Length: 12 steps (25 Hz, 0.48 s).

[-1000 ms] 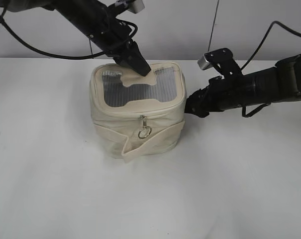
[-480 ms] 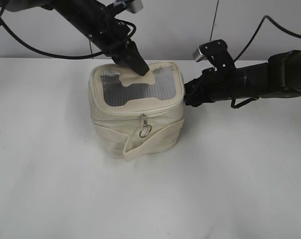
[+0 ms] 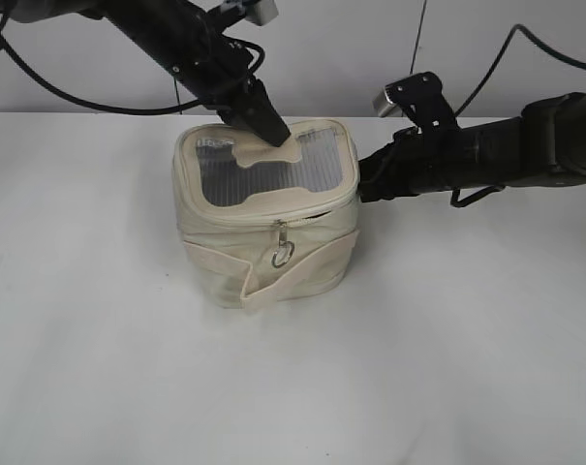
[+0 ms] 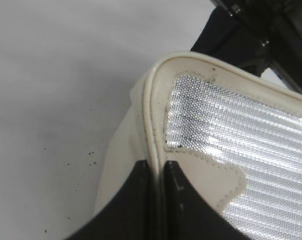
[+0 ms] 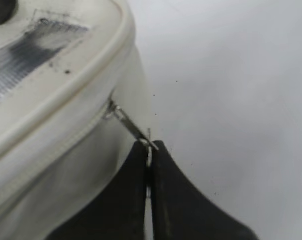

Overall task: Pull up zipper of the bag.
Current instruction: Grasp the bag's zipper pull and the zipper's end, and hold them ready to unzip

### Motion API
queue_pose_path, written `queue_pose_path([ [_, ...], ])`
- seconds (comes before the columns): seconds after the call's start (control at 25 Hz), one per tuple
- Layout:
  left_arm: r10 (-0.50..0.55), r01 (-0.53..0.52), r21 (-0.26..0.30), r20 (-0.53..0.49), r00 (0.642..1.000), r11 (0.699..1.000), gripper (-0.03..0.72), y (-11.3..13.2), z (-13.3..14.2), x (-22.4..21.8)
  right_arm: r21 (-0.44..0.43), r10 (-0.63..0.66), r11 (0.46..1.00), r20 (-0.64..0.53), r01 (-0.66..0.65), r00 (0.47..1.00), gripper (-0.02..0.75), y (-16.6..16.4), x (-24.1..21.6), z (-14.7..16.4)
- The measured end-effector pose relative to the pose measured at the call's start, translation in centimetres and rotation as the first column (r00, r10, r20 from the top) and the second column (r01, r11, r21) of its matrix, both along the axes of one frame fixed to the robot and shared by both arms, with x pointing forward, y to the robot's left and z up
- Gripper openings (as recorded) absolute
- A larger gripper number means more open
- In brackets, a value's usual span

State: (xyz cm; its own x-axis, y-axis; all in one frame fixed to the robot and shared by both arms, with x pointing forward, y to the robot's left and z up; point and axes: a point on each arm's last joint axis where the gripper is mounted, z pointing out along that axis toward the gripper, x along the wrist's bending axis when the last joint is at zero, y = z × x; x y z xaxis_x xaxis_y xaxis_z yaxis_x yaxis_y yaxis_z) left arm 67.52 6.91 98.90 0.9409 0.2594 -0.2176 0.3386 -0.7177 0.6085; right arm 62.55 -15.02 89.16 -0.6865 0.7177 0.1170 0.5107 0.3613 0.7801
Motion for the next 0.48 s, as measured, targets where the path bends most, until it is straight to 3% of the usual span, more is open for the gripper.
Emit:
queue_pose_path([
  [0.48,-0.001,0.001,-0.002,-0.001,1.000,1.000,0.048,-0.1,0.0,0.0,0.024,-0.016,1.000,-0.051,0.017,0.999,0.008,-2.1,-4.9,1.8],
])
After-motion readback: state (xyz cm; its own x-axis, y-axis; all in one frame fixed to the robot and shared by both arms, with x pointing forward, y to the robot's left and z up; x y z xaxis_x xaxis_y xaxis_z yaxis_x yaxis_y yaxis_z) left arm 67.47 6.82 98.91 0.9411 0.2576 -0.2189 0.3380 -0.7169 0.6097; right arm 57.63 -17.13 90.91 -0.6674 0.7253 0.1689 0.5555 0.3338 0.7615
